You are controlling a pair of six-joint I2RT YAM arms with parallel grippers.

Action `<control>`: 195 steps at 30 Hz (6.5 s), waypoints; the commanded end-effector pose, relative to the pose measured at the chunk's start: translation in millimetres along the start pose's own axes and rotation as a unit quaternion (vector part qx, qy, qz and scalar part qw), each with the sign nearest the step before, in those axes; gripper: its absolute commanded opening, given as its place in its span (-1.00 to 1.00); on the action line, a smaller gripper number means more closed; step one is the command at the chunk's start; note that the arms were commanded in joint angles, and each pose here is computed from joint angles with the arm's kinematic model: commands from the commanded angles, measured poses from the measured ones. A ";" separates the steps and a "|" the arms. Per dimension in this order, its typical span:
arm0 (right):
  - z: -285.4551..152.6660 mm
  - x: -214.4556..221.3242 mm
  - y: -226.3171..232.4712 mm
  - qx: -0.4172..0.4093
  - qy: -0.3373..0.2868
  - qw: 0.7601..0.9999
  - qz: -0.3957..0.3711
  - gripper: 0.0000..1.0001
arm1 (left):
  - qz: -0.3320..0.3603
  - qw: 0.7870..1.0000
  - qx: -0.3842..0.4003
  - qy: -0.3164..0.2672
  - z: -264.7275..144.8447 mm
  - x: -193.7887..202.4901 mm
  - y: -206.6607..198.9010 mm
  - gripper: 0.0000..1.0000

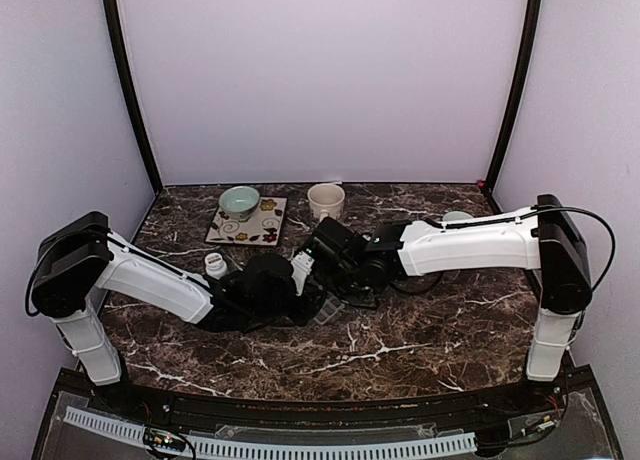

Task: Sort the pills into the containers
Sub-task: Pass from the right arm to the left, then pass from the left arm to the right, then place the pill container at the center of the board.

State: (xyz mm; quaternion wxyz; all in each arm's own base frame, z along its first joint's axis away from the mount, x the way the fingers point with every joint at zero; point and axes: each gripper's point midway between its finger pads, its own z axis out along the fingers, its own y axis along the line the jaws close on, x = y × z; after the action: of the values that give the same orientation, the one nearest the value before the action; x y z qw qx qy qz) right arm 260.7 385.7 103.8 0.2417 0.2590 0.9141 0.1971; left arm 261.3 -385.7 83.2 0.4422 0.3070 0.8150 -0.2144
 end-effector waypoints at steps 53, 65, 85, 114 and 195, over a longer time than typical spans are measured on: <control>-35.7 -17.0 -38.9 -0.065 -0.080 0.963 -0.249 -0.53 | 0.134 0.991 0.020 -0.003 -12.1 -2.1 -7.1 -0.80; -32.2 -19.5 -34.7 -0.071 -0.082 0.954 -0.279 -0.54 | 0.148 0.988 0.037 -0.030 -31.1 -18.5 -12.1 -0.81; -25.2 -25.0 -69.7 -0.065 -0.054 0.928 -0.362 -0.23 | 0.165 0.976 0.145 -0.003 -39.0 -22.1 -35.6 -0.84; -31.4 0.6 -61.6 -0.243 -0.025 0.816 -0.524 -0.38 | 0.150 0.948 0.269 0.083 -35.3 -16.9 -53.9 -0.79; -14.7 -66.1 -86.9 -0.113 -0.043 0.937 -0.326 0.02 | -0.007 0.969 -0.118 -0.217 -182.2 -111.0 79.0 0.98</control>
State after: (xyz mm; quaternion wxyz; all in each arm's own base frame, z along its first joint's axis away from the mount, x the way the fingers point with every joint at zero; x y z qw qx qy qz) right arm 267.9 274.9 80.6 0.3381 -0.0700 0.9200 0.1854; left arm 259.2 -260.1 264.5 0.6410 0.1983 0.7172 -0.1881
